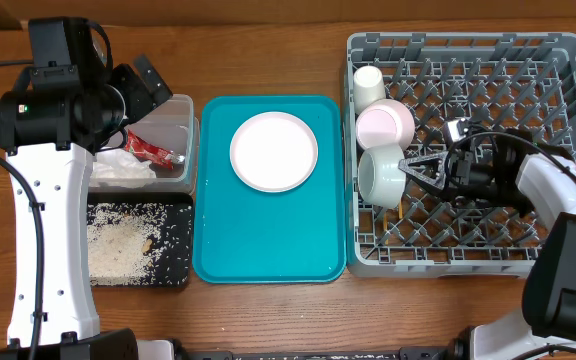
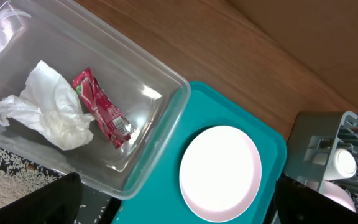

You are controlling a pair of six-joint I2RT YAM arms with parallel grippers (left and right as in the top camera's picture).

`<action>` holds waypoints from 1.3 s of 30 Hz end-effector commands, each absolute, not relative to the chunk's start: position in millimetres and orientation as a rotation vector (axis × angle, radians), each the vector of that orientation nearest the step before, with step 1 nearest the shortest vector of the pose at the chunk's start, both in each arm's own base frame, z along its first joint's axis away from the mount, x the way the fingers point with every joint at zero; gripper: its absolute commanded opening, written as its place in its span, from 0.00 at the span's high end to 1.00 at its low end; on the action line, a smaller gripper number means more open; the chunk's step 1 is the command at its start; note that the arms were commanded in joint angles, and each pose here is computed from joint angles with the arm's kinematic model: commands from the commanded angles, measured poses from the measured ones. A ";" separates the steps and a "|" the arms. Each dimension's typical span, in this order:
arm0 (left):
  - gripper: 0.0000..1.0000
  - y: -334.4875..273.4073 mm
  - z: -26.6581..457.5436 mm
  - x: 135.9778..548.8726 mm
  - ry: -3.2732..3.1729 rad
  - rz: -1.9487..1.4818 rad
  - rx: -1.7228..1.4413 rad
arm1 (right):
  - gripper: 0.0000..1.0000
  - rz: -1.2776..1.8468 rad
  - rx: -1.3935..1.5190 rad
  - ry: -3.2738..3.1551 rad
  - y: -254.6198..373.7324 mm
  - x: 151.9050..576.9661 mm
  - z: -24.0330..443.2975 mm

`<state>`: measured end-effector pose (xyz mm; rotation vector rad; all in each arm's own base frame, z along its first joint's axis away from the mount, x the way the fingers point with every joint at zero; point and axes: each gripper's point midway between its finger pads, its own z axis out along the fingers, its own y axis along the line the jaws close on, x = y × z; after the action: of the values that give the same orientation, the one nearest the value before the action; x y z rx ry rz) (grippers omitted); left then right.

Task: Sort waste into correct bins and load items into the dishwasher
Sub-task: 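Set the bowl down in the rack's left side and release, then reach the right gripper to the white plate and grasp its edge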

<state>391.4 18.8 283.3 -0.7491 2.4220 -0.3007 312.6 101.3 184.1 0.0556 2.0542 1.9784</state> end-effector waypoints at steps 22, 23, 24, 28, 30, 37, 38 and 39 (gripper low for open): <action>0.00 18.3 295.7 391.0 2.395 -0.310 -0.720 | 0.48 1.799 0.354 2.068 24.1 333.2 164.9; 0.00 18.3 295.7 391.0 2.395 -0.310 -0.720 | 0.50 1.796 0.383 2.066 18.9 335.6 165.3; 0.00 18.3 295.7 391.0 2.395 -0.310 -0.720 | 0.51 1.788 0.409 2.065 13.2 338.6 166.4; 0.00 18.4 295.7 391.0 2.395 -0.309 -0.720 | 0.54 1.695 0.484 2.153 -1.6 352.6 169.1; 0.00 18.3 295.7 391.0 2.395 -0.310 -0.720 | 0.54 1.601 0.514 2.230 -7.4 362.6 170.3; 0.00 18.3 295.7 391.0 2.395 -0.310 -0.720 | 0.54 1.084 0.434 2.475 -0.4 407.5 201.8; 0.00 18.3 295.7 391.0 2.395 -0.310 -0.720 | 0.55 1.014 0.383 2.493 7.8 413.4 208.2; 0.00 18.3 295.7 391.0 2.395 -0.310 -0.720 | 0.54 0.938 0.329 2.513 17.8 418.8 213.5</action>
<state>391.4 18.8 283.3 -0.7487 2.4221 -0.3005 404.0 5.9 199.7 0.3742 2.4282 1.2357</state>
